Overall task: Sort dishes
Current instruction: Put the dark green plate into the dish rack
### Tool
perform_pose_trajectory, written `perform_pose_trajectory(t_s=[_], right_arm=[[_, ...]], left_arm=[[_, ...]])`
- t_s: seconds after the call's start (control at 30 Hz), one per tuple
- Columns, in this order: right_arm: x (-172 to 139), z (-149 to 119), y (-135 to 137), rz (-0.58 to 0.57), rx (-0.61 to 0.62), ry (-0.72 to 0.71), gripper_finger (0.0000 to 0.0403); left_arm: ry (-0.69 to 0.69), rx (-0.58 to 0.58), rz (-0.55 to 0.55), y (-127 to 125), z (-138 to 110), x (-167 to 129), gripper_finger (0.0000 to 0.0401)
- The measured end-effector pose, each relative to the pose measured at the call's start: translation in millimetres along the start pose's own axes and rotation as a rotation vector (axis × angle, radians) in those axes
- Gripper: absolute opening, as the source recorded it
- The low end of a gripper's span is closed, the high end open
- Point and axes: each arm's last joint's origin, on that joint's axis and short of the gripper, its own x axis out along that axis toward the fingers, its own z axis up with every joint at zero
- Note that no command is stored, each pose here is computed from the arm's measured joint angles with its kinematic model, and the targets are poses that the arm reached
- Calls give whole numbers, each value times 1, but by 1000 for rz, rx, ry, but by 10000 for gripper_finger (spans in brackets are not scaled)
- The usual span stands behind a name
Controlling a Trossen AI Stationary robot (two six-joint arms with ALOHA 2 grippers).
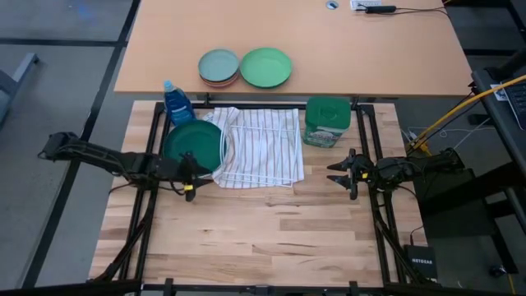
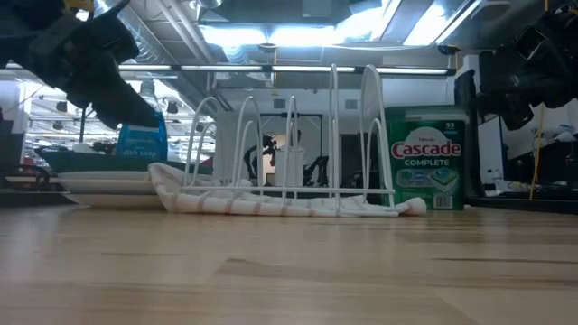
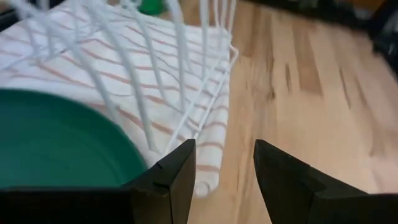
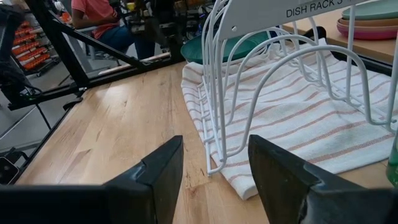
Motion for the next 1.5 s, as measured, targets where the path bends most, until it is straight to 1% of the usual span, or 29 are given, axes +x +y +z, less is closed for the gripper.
perform_pose_trajectory(t_s=[0.1, 0.23, 0.33, 0.43, 0.57, 0.67, 0.83, 0.93, 1.27, 1.37, 1.5], right_arm=[[0, 0, 0, 0, 0, 0, 186], [0, 0, 0, 0, 0, 0, 186], [0, 0, 0, 0, 0, 0, 186], [0, 0, 0, 0, 0, 0, 186], [0, 0, 0, 0, 0, 0, 186], [0, 0, 0, 0, 0, 0, 186], [0, 0, 0, 0, 0, 0, 186], [0, 0, 0, 0, 0, 0, 186], [0, 0, 0, 0, 0, 0, 186], [0, 0, 0, 0, 0, 0, 186], [0, 0, 0, 0, 0, 0, 186]], left_arm=[[87, 63, 19, -4, 4, 3, 153], [200, 82, 62, -6, 3, 8, 153], [256, 102, 117, -6, 2, 11, 153], [260, 131, 165, -6, 4, 14, 153], [263, 157, 188, -6, 4, 14, 153], [279, 134, 199, -5, 3, 14, 153], [360, 105, 243, -1, -5, 10, 153], [387, 90, 261, 0, -8, 9, 153], [434, 104, 281, 3, -12, 6, 152], [437, 121, 277, 3, -12, 6, 135], [439, 136, 273, 3, -12, 6, 87]])
